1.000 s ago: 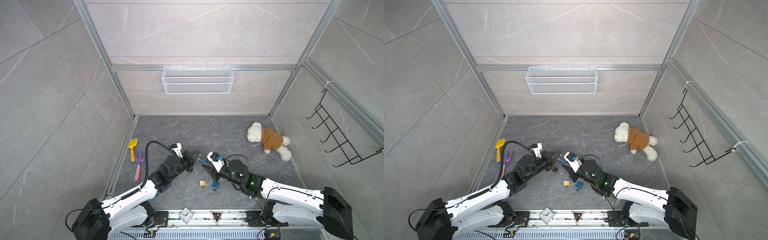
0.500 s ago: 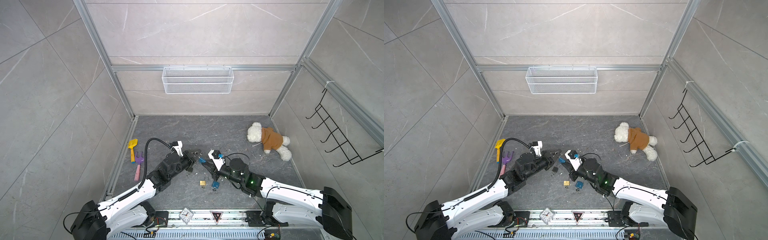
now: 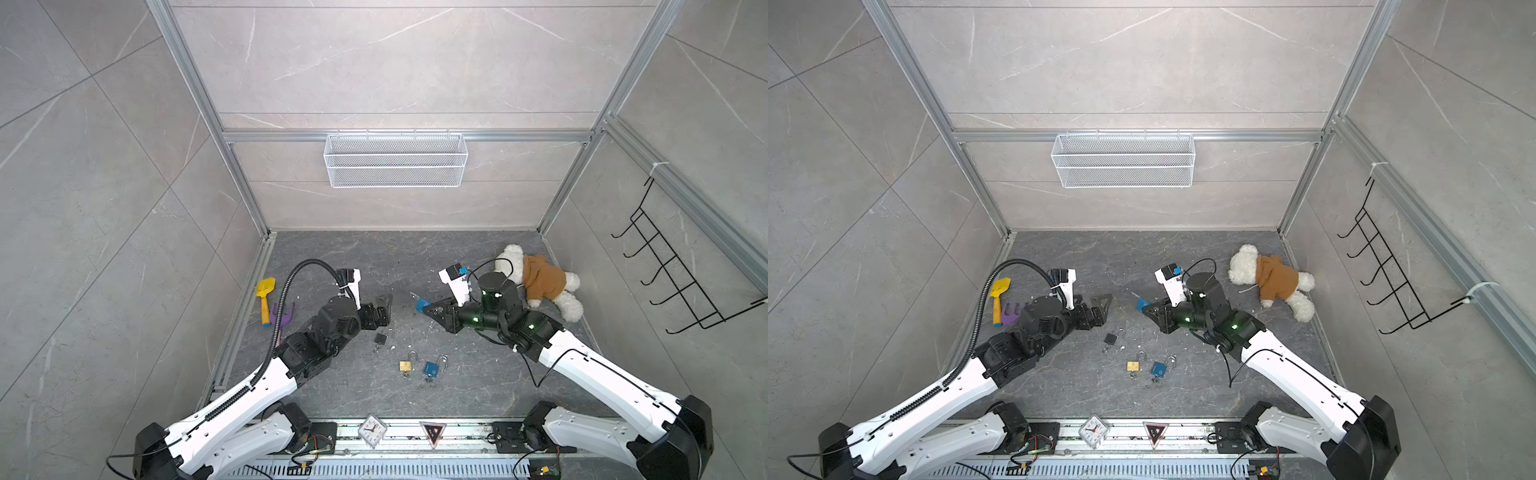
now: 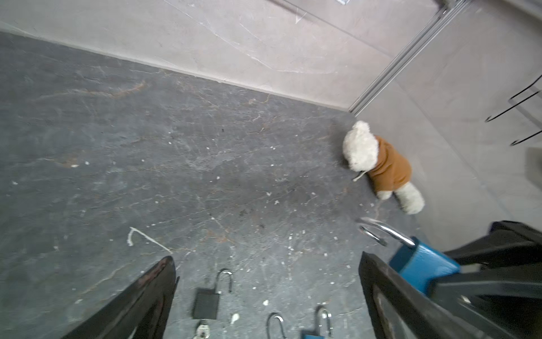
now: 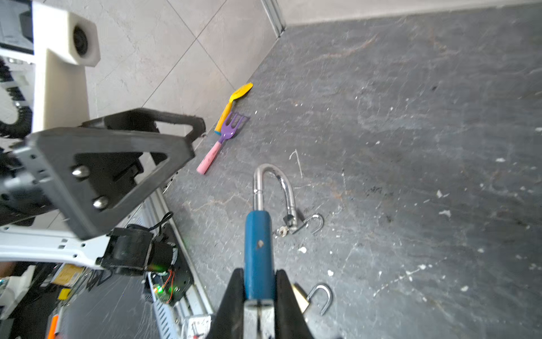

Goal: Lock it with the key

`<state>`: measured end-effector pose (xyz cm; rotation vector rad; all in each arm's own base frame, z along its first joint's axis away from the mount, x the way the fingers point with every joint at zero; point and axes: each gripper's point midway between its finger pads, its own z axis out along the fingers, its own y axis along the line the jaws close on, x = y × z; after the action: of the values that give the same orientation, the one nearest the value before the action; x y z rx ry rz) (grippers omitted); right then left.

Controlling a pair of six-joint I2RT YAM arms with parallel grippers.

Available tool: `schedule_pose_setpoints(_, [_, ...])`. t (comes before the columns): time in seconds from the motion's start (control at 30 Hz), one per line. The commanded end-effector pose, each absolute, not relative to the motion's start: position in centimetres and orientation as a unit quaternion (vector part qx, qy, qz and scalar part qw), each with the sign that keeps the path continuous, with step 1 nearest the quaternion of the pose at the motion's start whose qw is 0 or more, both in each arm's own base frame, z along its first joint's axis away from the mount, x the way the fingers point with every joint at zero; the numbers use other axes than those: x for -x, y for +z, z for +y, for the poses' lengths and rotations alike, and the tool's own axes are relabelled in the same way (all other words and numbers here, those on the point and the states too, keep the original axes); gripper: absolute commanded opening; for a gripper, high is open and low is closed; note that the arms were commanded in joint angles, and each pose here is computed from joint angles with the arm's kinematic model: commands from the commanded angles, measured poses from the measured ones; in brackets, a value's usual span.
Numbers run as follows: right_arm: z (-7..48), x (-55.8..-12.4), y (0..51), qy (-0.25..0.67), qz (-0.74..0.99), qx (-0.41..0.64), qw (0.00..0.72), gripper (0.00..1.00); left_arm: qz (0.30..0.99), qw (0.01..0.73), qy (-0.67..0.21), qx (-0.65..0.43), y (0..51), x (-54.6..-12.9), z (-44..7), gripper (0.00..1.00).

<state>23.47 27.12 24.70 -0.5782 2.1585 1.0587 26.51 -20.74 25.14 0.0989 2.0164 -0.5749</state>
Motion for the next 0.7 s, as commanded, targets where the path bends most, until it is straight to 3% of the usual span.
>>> schedule_pose_setpoints(0.0, [26.1, -21.0, 24.8, 0.424, 0.836, 0.215, 0.275, 0.0, 0.834, 0.518, -0.164, -0.093, 24.8, -27.3, -19.9, 0.97])
schedule_pose_setpoints(0.33, [25.8, -19.9, 22.6, 0.433, 0.84, 0.23, 0.233, 0.0, 0.747, 0.555, -0.283, -0.232, 24.6, -23.0, -23.2, 0.92])
schedule_pose_setpoints(0.67, [27.2, -18.8, 22.1, 0.509, 0.795, 0.272, 0.186, 0.0, 0.667, 0.514, -0.37, -0.392, 25.1, -17.2, -26.3, 0.89])
